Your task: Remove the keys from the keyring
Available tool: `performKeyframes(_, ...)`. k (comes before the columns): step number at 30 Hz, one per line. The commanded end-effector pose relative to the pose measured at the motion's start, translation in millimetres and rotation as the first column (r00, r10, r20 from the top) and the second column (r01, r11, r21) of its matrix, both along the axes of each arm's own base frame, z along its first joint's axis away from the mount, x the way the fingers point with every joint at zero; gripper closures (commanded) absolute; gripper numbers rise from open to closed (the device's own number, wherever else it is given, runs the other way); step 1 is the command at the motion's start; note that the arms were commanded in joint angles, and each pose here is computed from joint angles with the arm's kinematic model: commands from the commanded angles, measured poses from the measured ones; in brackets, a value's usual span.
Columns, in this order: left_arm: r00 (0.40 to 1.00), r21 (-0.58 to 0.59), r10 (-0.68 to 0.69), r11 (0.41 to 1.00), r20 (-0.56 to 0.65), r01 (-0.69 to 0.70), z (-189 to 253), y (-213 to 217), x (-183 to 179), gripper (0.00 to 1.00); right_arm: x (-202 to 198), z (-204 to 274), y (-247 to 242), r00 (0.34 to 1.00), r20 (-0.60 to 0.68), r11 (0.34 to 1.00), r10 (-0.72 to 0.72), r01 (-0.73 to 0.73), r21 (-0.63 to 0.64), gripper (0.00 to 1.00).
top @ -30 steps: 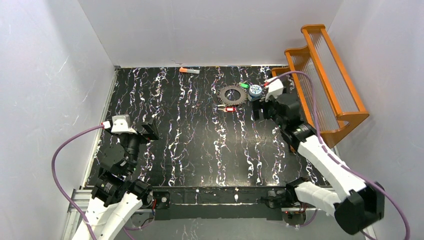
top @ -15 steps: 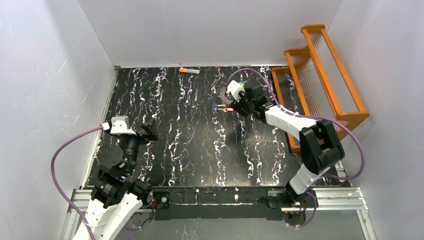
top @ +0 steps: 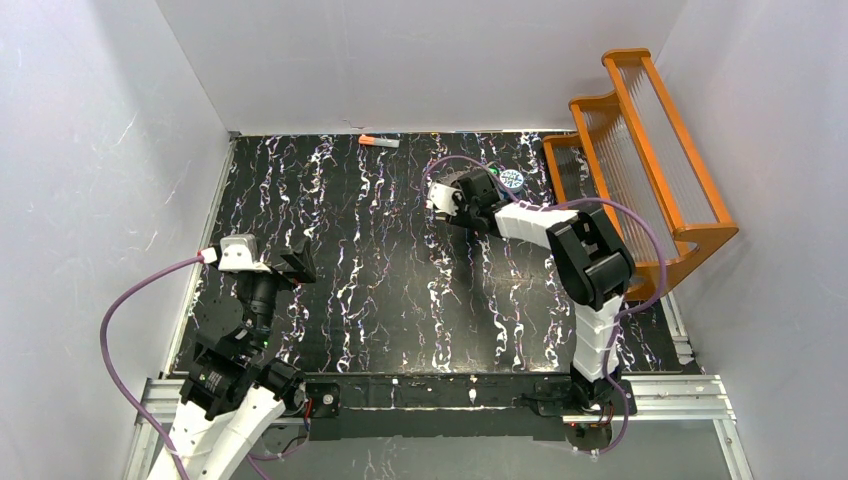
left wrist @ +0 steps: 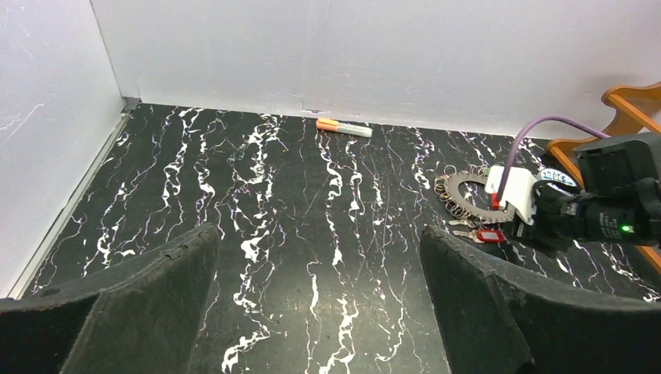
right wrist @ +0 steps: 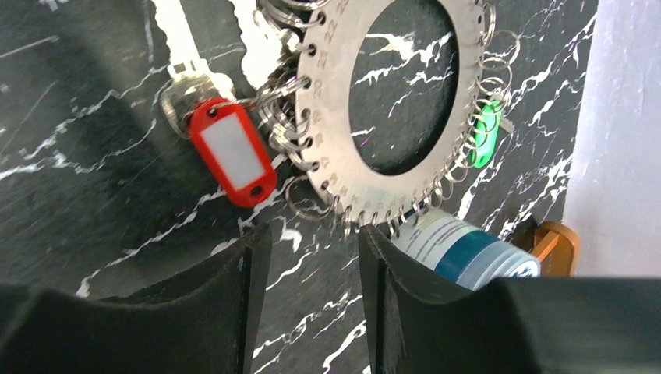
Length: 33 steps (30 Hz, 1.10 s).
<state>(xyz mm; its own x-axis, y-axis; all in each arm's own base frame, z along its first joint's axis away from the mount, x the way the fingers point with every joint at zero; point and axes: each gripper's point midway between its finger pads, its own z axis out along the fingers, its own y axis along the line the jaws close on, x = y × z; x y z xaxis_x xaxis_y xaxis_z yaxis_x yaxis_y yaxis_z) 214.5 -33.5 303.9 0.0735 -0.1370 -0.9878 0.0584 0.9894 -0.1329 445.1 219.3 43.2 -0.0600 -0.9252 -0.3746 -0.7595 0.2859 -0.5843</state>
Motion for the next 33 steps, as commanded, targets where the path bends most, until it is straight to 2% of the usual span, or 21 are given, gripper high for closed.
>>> performKeyframes(1,1.000,0.005,0.000,1.000,0.020,0.000,2.2,0.9,-0.4,0.02,26.2,22.5,21.3,0.995,0.084,0.999,0.047,-0.048,0.010,0.48)
performKeyframes(15,1.000,0.010,-0.008,1.000,0.019,0.008,1.8,-0.9,0.3,0.02,40.0,-19.4,33.3,0.997,0.025,0.996,0.078,-0.077,-0.040,0.51)
performKeyframes(21,1.000,0.011,-0.012,1.000,0.017,0.012,1.3,-1.8,0.6,0.02,43.0,-38.1,37.0,0.994,0.036,0.993,0.099,-0.096,-0.066,0.63)
performKeyframes(25,1.000,0.014,-0.010,1.000,0.014,0.010,0.6,-1.9,1.4,0.02,37.2,-39.7,46.8,0.992,0.049,0.991,0.119,-0.116,-0.068,0.79)
performKeyframes(29,1.000,0.017,-0.010,1.000,0.011,0.010,0.1,-2.0,2.1,0.02,27.2,-19.5,58.4,0.985,0.100,0.989,0.140,-0.134,-0.066,0.94)
performKeyframes(31,1.000,0.017,-0.006,1.000,0.011,0.006,0.1,-1.3,2.0,0.02,20.9,-5.1,62.1,0.982,0.124,0.989,0.142,-0.137,-0.051,0.99)
performKeyframes(33,1.000,0.018,-0.002,1.000,0.010,0.002,-0.4,-0.4,2.2,0.02,12.1,6.7,65.3,0.980,0.138,0.990,0.143,-0.139,-0.037,0.99)
